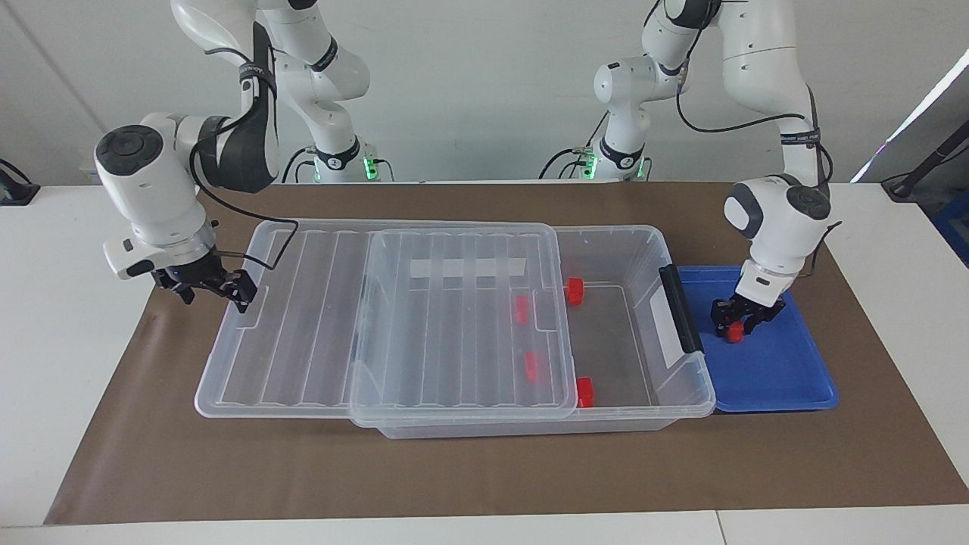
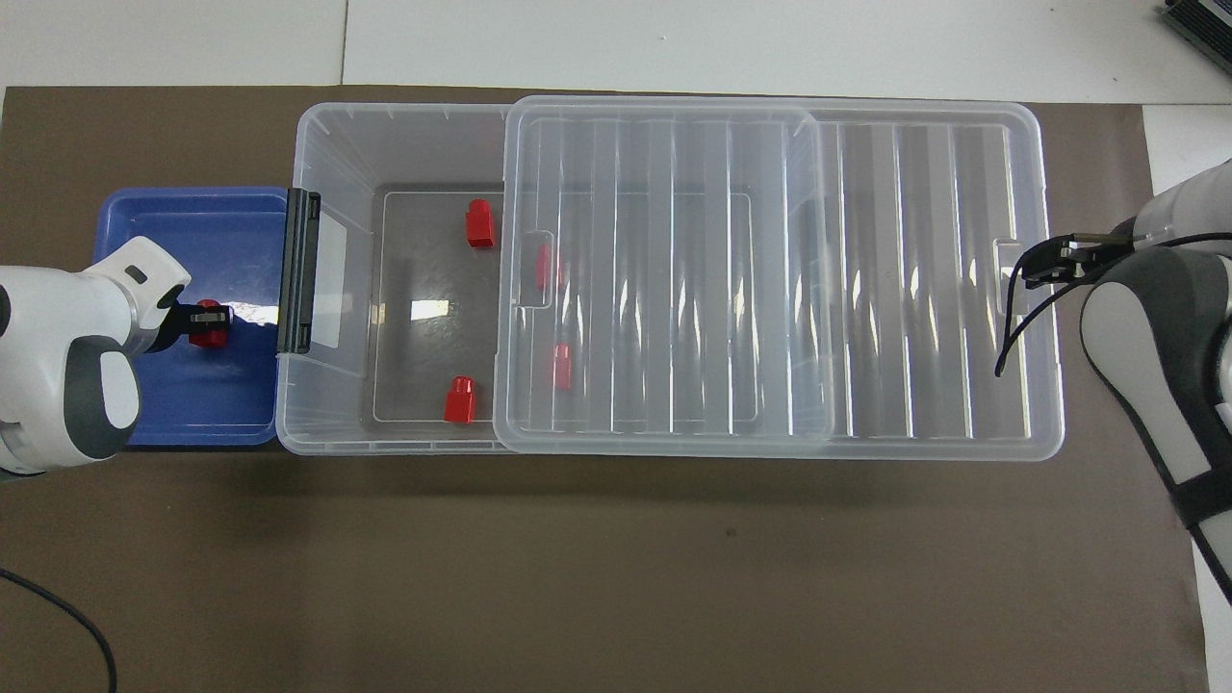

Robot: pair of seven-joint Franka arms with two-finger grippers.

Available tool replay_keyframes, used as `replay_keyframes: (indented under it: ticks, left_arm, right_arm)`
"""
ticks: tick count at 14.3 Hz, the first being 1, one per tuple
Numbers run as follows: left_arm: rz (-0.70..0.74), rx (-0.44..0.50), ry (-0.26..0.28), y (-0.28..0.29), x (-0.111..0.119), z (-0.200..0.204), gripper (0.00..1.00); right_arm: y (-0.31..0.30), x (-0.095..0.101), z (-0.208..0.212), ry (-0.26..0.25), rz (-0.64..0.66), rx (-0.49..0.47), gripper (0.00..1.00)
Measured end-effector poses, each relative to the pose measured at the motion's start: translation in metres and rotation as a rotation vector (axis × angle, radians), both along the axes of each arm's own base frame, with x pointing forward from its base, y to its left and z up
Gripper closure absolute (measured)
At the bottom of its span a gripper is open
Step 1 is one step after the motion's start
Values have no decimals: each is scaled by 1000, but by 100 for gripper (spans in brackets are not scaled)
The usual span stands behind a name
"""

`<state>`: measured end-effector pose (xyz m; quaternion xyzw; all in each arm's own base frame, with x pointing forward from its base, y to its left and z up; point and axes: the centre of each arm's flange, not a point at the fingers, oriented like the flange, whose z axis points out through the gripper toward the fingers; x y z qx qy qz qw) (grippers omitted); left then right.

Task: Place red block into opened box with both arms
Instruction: 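Carry the red block with the left gripper into the opened box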

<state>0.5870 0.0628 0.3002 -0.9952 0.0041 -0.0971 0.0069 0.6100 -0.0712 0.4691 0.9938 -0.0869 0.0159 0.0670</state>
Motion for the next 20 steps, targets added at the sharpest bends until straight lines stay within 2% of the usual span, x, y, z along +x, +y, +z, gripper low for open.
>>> replay_keyframes:
  ticks: [2, 3, 5, 7, 9, 11, 14, 15, 17, 20]
  left_arm:
    - [0, 0, 4, 0, 4, 7, 66]
    - [0, -3, 27, 1, 10, 18, 66]
    - [-1, -10, 86, 3, 27, 65, 66]
    - [7, -16, 120, 1, 40, 127, 66]
    - [56, -42, 122, -16, 45, 180, 66]
    - [150, -102, 108, -56, 50, 209, 66]
    - [310, -163, 101, -123, 50, 218, 66]
    - [349, -181, 82, -143, 52, 219, 66]
    - [384, -208, 49, -172, 53, 221, 66]
    - [382, -223, 26, -193, 52, 214, 66]
  right_arm:
    - [-2, -1, 2, -2, -4, 0, 0]
    - [-2, -1, 2, -2, -4, 0, 0]
    - [-2, -1, 2, 0, -4, 0, 0]
    - [-2, -1, 2, 1, -4, 0, 0]
    - [-2, -1, 2, 1, -4, 0, 0]
    - [-2, -1, 2, 1, -3, -1, 0]
    - [-4, -1, 3, 5, 10, -34, 0]
    - [-4, -1, 4, 2, 11, -36, 0]
    - [-3, -2, 15, -11, 12, -37, 0]
    - [6, -9, 58, -41, 5, -6, 0]
